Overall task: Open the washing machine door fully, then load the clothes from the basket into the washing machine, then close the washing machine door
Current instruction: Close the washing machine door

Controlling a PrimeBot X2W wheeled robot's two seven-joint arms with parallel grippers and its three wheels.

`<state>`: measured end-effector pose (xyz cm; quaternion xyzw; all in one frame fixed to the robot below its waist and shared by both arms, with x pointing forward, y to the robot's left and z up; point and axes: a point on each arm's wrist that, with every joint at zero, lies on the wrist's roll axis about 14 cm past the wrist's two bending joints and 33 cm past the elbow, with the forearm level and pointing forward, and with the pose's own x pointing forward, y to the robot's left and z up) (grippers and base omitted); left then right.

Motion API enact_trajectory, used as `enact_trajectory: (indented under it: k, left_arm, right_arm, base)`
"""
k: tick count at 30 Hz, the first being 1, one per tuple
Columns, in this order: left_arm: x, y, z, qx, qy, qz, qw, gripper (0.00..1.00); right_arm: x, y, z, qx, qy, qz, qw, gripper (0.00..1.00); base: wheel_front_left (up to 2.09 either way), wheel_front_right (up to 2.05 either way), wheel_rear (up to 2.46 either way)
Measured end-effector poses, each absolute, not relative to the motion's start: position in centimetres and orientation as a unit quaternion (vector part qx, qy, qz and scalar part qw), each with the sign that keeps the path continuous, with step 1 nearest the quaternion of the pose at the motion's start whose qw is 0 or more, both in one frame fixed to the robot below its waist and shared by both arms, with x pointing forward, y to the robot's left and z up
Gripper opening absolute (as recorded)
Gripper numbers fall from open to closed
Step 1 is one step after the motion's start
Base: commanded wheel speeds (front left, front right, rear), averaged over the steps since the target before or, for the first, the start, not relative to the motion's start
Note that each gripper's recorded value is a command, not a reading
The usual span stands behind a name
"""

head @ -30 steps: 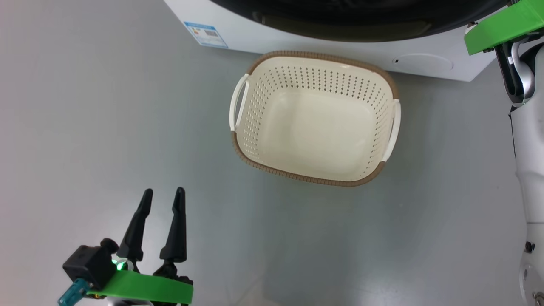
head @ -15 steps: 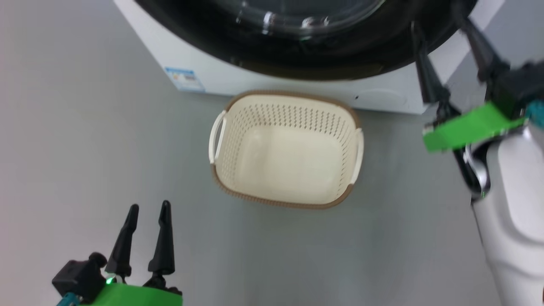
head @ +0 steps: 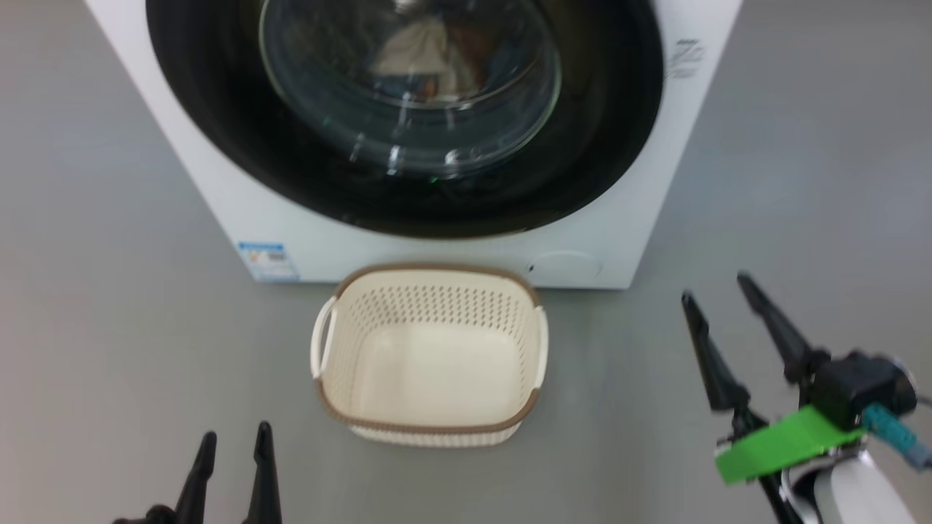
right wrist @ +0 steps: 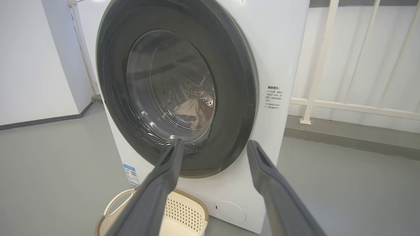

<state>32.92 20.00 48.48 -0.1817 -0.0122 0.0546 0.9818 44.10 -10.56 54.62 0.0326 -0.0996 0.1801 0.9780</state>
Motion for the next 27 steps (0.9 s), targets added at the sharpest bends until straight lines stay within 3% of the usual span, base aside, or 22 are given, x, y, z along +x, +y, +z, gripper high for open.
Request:
enact_trajectory:
  k: [14, 27]
  left_arm:
    - [32.0, 17.6, 49.6, -0.176, -0.027, 0.011, 0.984, 1.00]
    - [32.0, 17.5, 49.3, -0.154, -0.024, -0.002, 0.988, 1.00]
  right_arm:
    - [36.9, -15.2, 56.2, 0.048, -0.120, 0.110, 0.986, 1.00]
    - [35.0, -17.0, 55.0, 0.053, -0.107, 0.073, 0.990, 1.00]
  base:
    - [0.00, 0.00, 0.00]
    - [0.00, 0.00, 0.00]
